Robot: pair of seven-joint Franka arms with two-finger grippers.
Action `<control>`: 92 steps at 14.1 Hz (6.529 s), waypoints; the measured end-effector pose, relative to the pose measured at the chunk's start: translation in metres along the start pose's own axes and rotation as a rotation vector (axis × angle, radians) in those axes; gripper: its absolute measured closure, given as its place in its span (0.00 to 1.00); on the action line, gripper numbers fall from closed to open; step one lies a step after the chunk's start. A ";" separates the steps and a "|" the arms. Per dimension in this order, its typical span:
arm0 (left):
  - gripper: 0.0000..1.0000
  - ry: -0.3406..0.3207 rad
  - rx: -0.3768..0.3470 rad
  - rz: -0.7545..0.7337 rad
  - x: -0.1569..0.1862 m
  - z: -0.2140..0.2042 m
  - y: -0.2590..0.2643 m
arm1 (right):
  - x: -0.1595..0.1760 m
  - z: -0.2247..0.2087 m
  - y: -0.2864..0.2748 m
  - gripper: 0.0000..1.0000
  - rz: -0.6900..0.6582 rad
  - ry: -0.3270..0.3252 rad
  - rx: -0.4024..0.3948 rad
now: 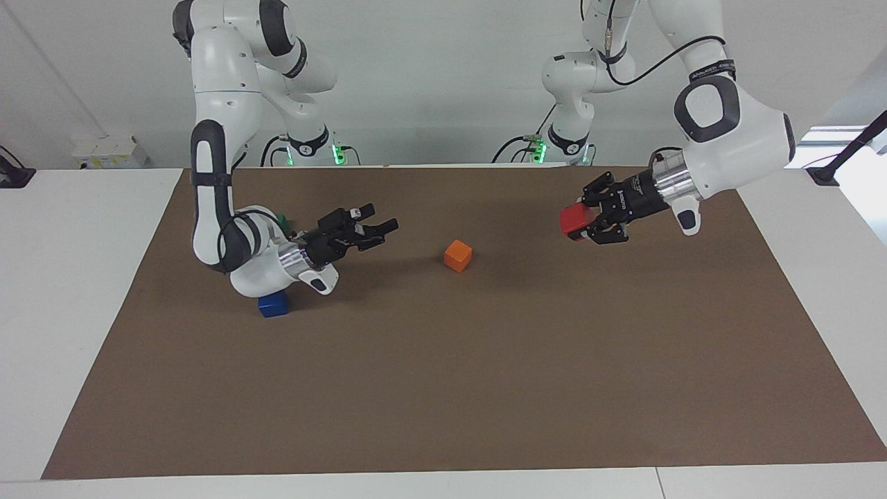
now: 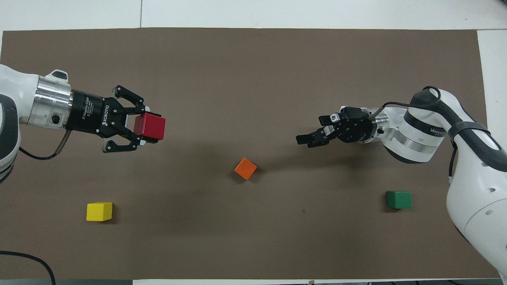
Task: Transfer red block to right arm and stack on blue block
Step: 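Carry the red cube toward the right gripper with the left gripper, then close the right gripper on the red cube held by the left gripper, then open the left gripper and pull it back from the red cube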
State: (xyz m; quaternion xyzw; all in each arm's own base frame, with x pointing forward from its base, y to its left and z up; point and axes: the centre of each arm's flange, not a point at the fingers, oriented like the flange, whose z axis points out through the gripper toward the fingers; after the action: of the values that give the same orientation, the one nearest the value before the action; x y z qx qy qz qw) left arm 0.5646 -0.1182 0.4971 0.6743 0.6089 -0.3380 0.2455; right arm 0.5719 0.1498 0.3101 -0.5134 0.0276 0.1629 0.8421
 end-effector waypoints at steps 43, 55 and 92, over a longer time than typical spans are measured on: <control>0.46 -0.232 -0.324 -0.201 -0.105 0.158 -0.035 | 0.023 0.066 0.056 0.00 -0.094 0.065 -0.078; 0.46 -0.230 -0.323 -0.203 -0.104 0.159 -0.036 | 0.033 0.085 0.043 0.00 -0.065 0.069 -0.057; 0.29 -0.237 -0.330 -0.236 -0.095 0.155 -0.034 | 0.050 0.113 0.045 0.43 -0.051 0.139 -0.096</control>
State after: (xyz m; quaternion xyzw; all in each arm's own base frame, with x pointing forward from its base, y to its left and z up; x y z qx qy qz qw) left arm 0.5039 -0.2913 0.4707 0.5048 0.6974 -0.3372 0.3811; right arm 0.5917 0.2791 0.3144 -0.5639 0.0653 0.1066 0.8163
